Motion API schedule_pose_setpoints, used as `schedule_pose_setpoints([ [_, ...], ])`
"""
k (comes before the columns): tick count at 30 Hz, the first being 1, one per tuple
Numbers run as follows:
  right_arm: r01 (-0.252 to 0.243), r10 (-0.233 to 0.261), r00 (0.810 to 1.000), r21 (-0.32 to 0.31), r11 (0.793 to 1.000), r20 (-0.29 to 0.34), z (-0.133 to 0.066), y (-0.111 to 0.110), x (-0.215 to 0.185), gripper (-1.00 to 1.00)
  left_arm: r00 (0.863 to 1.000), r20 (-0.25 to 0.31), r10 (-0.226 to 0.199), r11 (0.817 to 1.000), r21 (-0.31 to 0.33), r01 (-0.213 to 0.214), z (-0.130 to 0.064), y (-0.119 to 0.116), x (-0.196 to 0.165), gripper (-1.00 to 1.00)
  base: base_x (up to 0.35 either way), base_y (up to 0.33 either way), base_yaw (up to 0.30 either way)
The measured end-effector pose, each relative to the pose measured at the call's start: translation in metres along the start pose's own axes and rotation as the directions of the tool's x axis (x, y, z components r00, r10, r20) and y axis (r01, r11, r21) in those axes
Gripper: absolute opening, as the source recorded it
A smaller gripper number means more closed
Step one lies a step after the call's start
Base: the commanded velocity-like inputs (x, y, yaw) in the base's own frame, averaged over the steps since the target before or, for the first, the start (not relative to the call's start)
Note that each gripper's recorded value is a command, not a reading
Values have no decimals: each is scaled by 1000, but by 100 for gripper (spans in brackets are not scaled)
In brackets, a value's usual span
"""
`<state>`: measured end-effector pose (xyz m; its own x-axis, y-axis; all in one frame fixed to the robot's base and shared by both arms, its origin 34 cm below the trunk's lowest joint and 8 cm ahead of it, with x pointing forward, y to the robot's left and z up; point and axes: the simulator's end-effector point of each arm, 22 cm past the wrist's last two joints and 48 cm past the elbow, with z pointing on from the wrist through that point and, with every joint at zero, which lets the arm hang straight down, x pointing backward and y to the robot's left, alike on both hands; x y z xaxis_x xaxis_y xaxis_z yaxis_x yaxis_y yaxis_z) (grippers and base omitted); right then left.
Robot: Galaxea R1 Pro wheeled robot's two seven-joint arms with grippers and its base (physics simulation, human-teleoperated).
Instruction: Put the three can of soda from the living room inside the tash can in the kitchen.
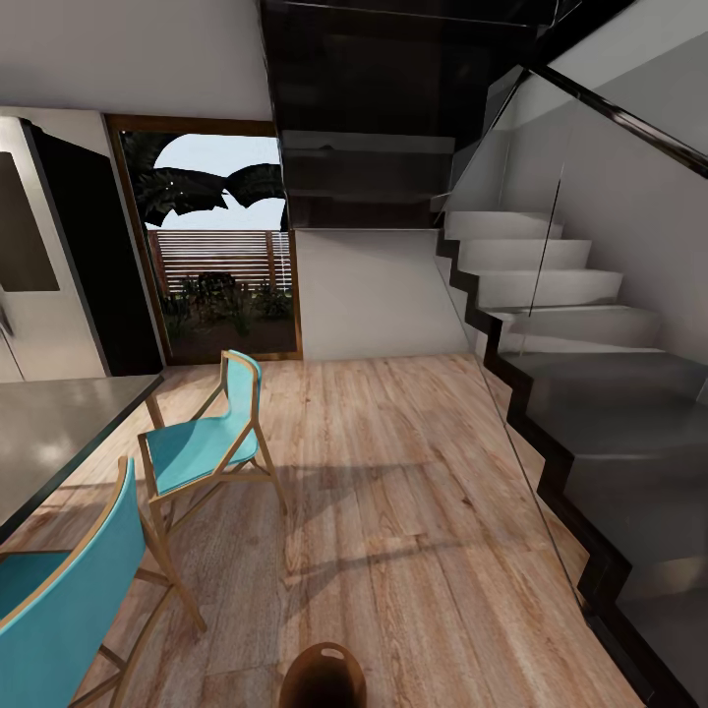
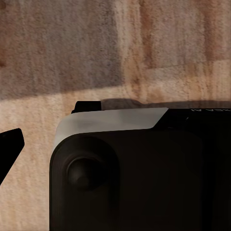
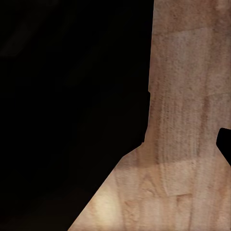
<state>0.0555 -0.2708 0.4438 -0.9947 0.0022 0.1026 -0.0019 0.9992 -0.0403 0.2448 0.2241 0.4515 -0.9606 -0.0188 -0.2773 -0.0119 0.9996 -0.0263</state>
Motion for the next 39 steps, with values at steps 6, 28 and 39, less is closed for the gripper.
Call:
schedule_pose_setpoints([
  [6,0,0,1000,0,1000,0,0,0,0,100,1000,0,0,1000,0,0,0,0,0,100,0,0,0],
  [28,0,0,1000,0,1000,0,0,0,0,100,1000,0,0,1000,0,0,0,0,0,100,0,0,0],
  [39,0,0,1000,0,1000,0,0,0,0,100,1000,0,0,1000,0,0,0,0,0,100,0,0,0],
])
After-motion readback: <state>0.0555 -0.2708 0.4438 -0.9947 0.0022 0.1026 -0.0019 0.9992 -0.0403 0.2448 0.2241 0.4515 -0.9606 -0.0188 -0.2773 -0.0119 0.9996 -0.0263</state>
